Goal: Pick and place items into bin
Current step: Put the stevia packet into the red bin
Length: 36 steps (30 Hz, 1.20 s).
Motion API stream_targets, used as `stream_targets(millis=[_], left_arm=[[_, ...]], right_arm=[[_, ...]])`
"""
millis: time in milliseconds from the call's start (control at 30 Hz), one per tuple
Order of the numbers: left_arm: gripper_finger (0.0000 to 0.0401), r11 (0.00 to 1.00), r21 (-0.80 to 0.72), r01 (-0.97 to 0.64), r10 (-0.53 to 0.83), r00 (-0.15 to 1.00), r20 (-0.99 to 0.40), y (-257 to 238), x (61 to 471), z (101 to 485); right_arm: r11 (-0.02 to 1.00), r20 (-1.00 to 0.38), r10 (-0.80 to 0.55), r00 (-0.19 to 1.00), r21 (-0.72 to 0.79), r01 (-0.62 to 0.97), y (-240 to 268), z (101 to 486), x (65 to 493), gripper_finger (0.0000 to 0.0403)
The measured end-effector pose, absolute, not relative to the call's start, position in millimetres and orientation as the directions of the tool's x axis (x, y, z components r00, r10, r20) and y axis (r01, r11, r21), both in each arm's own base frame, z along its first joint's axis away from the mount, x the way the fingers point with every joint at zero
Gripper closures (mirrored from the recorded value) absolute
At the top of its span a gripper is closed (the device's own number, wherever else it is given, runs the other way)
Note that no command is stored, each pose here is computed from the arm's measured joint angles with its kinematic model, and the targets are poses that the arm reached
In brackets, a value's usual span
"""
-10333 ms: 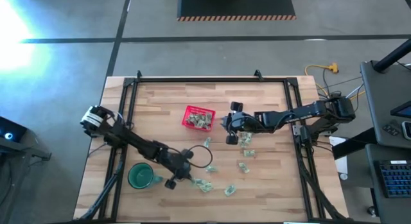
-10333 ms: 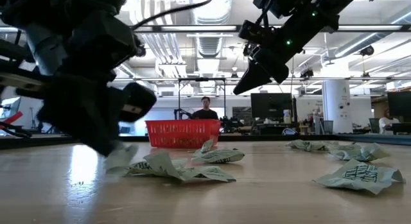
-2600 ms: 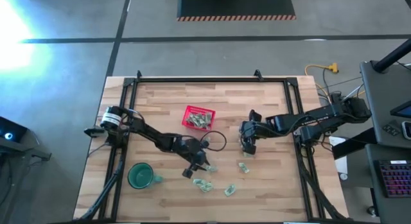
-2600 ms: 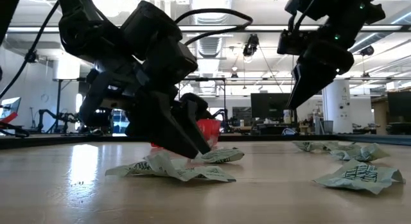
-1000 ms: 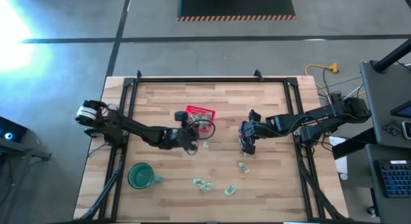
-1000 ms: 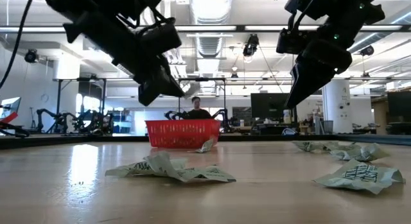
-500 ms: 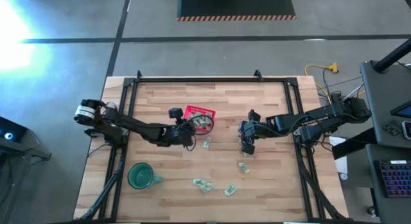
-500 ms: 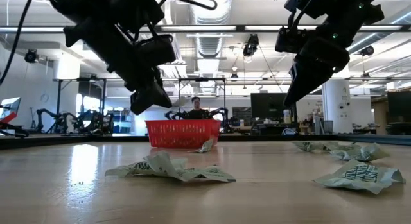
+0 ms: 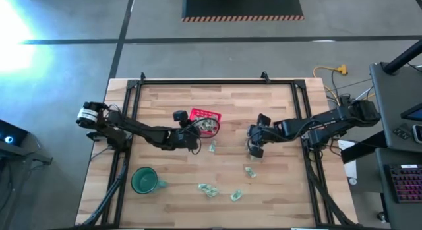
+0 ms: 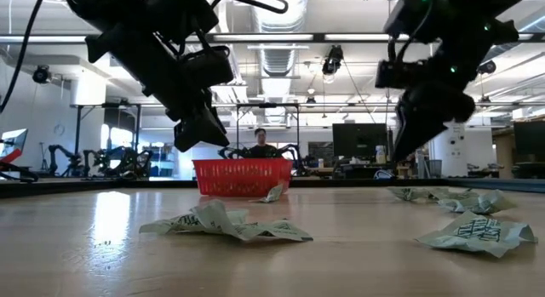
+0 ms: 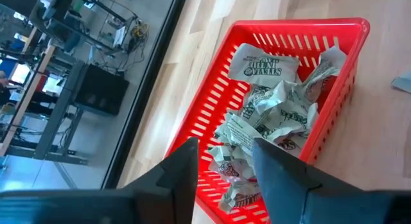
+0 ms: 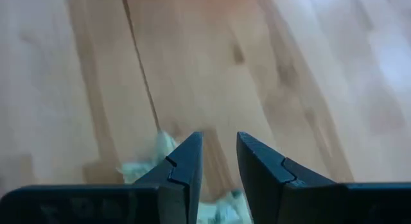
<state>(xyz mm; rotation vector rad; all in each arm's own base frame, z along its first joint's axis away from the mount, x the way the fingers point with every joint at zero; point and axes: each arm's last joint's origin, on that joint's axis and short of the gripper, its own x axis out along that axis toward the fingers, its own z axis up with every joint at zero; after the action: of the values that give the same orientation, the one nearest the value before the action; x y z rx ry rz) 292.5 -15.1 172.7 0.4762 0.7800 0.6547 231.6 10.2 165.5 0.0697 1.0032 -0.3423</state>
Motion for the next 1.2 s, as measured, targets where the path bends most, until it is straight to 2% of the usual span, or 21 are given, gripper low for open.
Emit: stream_targets(millis=[133, 333, 533, 800, 1200], left_arm=[[0.0268, 0.705, 0.614, -0.355, 0.693, 0.531, -0.488, -15, 292, 172], [0.0268, 0.704, 0.622, -0.344, 0.694, 0.522, -0.496, -15, 291, 171], [0.0268, 0.704, 0.622, -0.344, 0.693, 0.522, -0.497, -15, 291, 171], [0.0268, 0.704, 0.622, -0.343, 0.693, 0.522, -0.497, -15, 291, 171], [0.0268, 0.702, 0.632, -0.327, 0.695, 0.510, -0.508, -15, 289, 170]], right_arm=[[0.942, -0.846, -0.261, 0.466, -0.119, 0.313, 9, 159, 227, 0.0314], [0.872, -0.809, -0.430, 0.401, -0.258, 0.415, 2, 154, 220, 0.0302], [0.890, -0.841, -0.381, 0.385, -0.220, 0.400, 1, 140, 211, 0.0287], [0.910, -0.809, -0.379, 0.449, -0.236, 0.342, -2, 130, 209, 0.0280], [0.886, -0.824, -0.401, 0.401, -0.237, 0.398, -12, 121, 200, 0.0288]])
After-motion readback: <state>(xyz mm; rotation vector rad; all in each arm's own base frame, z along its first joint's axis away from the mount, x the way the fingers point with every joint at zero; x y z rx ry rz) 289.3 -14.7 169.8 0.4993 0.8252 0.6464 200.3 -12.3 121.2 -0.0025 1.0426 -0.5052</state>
